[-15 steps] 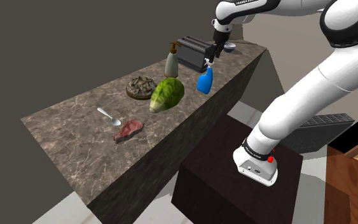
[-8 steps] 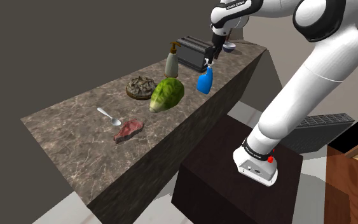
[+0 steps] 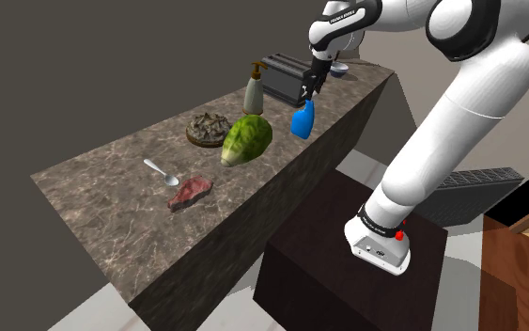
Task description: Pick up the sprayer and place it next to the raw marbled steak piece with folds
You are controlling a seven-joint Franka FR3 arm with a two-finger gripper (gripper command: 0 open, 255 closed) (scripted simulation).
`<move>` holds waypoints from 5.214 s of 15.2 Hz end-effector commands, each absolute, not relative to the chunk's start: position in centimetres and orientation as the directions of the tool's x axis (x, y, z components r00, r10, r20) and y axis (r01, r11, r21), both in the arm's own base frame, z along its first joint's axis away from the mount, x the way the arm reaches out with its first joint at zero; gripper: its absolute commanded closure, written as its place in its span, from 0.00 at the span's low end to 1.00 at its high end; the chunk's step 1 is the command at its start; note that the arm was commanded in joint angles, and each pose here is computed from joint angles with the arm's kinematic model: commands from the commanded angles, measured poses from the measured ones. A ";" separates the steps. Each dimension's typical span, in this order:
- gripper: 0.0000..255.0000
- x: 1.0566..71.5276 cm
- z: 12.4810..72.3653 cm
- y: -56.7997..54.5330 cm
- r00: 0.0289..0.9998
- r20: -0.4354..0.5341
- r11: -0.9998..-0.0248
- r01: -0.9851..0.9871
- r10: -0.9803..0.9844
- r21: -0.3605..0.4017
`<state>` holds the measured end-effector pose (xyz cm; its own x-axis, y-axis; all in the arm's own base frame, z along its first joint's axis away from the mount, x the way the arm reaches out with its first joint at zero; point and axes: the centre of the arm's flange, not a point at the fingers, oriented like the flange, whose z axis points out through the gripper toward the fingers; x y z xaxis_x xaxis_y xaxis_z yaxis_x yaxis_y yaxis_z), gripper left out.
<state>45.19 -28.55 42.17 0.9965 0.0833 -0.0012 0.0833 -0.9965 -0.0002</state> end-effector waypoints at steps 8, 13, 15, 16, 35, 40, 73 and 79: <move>1.00 45.2 42.1 -28.5 0.997 -0.001 -0.997 0.083 0.083 0.000; 1.00 45.2 42.1 -28.5 0.997 -0.001 -0.997 0.083 0.083 0.000; 1.00 45.2 42.7 -28.5 0.997 -0.001 -0.997 0.083 0.083 0.000; 1.00 45.2 43.2 -28.5 0.997 -0.001 -0.997 0.083 0.083 0.000; 1.00 45.2 53.2 -28.5 0.997 -0.001 -0.997 0.083 0.083 0.000; 1.00 45.2 55.9 -28.5 0.997 -0.001 -0.997 0.083 0.083 0.000; 1.00 45.2 73.3 -28.5 0.997 -0.001 -0.997 0.083 0.083 0.000; 1.00 44.9 73.7 -21.9 0.997 -0.001 -0.997 0.083 0.083 0.000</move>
<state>45.13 -23.35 73.48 0.9964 0.0850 -0.0009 0.0850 -0.9964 -0.0010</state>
